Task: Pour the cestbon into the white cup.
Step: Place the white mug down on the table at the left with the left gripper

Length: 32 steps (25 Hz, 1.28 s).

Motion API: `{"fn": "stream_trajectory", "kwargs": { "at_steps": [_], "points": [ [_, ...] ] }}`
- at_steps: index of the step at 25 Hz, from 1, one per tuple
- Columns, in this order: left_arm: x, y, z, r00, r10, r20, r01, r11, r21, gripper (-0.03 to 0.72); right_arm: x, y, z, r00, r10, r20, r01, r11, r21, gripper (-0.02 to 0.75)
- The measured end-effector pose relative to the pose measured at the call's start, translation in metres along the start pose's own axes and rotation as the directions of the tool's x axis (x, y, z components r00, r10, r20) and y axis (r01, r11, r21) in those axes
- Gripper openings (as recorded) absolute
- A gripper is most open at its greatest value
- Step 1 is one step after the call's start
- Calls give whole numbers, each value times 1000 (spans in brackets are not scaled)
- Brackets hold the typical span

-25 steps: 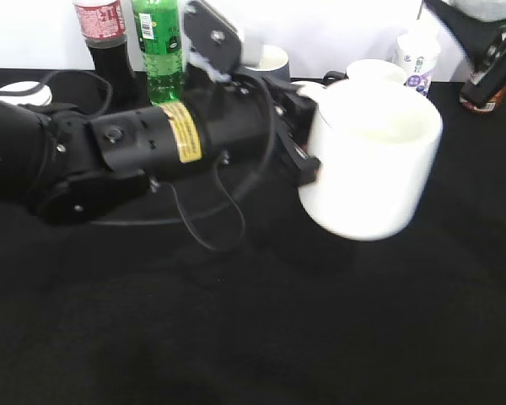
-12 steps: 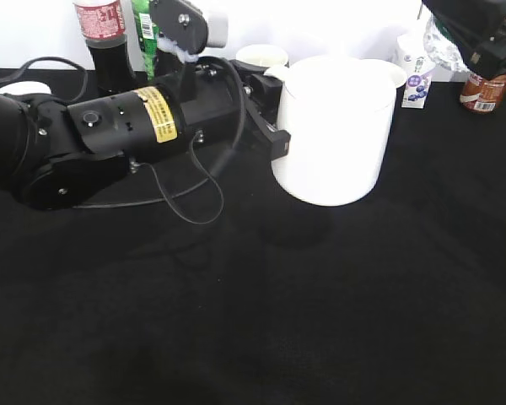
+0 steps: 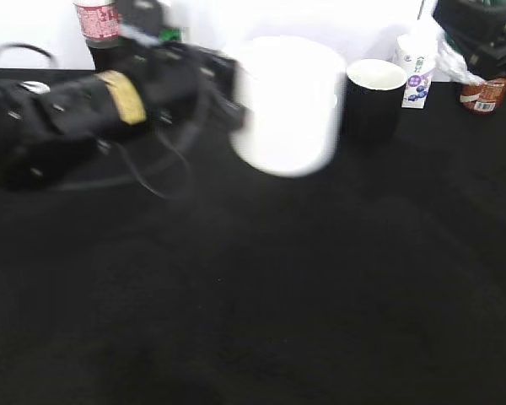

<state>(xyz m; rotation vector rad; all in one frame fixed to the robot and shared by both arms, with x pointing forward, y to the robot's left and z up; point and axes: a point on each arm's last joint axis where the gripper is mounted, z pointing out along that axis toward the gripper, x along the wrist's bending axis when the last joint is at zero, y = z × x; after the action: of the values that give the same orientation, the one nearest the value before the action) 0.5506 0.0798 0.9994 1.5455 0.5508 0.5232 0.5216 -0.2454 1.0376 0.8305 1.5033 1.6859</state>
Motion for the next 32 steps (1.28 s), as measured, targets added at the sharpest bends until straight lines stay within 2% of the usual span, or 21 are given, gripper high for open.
{"fn": "stream_trajectory", "kwargs": {
  "at_steps": [5,8,10,11,14,17,20,23,26,29,32],
  "points": [
    [52,32,-42,983,27,-180,-37,998,-51,65,-4,-1,0,999,24,43,-24,1000,5,493],
    [76,27,-86,953,11,-304,-19,1000,-23,65,-7,-1,0,996,51,76,-50,999,-7,493],
    [81,15,-99,940,20,-340,-20,1000,4,65,-10,-7,2,993,68,97,-70,997,16,493],
    [82,10,-98,941,44,-335,-46,999,2,65,-11,-12,3,992,74,101,-78,996,32,493],
    [95,-16,-89,923,-50,-382,25,997,-70,65,-15,-26,6,989,96,112,-105,992,71,493],
    [105,-57,-76,894,-66,-443,54,998,-41,65,-15,-29,7,988,101,115,-111,991,80,493],
    [122,-91,-48,889,-40,-455,46,999,2,64,-15,-29,7,988,101,115,-111,991,80,493],
    [140,-108,-25,885,-16,-465,17,1000,-2,64,-15,-29,7,988,101,115,-111,991,80,493],
    [140,-113,-21,890,-11,-456,15,1000,5,64,-15,-29,7,988,101,115,-111,991,80,493],
    [129,-114,-13,902,-16,-431,30,999,26,82,-16,-30,7,988,102,116,-111,991,80,493],
    [124,-116,-14,900,-33,-434,49,998,26,207,-16,-30,7,988,102,116,-111,991,80,493]
  ]
}}
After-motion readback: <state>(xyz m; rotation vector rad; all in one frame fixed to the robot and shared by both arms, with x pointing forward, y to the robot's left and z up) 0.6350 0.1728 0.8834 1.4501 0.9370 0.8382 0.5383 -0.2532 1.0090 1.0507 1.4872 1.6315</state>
